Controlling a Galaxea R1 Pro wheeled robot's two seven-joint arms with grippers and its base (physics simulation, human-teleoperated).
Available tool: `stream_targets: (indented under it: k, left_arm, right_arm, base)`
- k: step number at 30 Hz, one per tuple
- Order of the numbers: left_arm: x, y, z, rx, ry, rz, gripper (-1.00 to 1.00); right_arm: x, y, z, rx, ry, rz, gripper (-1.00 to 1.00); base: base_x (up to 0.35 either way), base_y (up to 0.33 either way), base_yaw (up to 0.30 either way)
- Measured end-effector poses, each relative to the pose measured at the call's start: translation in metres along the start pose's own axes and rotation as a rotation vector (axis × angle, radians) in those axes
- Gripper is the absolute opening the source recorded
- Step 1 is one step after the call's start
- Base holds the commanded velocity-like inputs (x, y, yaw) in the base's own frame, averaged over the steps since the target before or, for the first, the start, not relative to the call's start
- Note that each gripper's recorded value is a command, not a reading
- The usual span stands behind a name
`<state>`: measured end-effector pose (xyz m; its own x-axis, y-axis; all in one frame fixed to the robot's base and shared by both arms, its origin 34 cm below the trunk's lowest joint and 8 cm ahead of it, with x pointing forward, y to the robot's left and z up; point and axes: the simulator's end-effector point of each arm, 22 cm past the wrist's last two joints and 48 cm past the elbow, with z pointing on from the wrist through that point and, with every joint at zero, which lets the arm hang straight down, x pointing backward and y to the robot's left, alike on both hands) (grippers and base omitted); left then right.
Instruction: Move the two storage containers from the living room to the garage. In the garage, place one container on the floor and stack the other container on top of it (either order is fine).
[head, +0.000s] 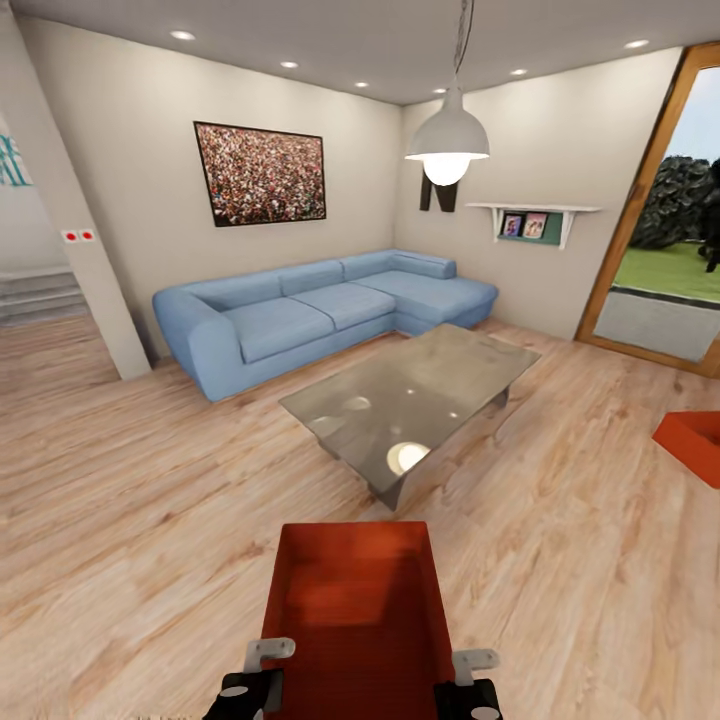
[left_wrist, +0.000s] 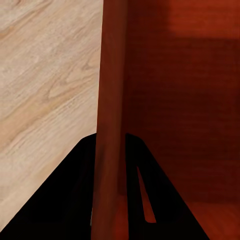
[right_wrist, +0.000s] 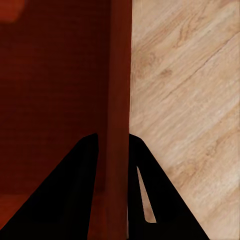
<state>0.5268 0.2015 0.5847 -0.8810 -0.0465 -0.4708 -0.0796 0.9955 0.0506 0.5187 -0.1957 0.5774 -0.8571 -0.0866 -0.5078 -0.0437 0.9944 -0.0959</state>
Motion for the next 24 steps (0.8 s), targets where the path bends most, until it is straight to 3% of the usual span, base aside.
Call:
stream_targets:
  k: [24]
  left_arm:
    - [0.0003,0.0001,0.0,0.0,0.001,0.0,-1.0]
  right_arm:
    - [0.0001,0.0001,0.0,0.0,0.0,-0.001,-1.0]
  base:
    - [0.0,0.0,0.281]
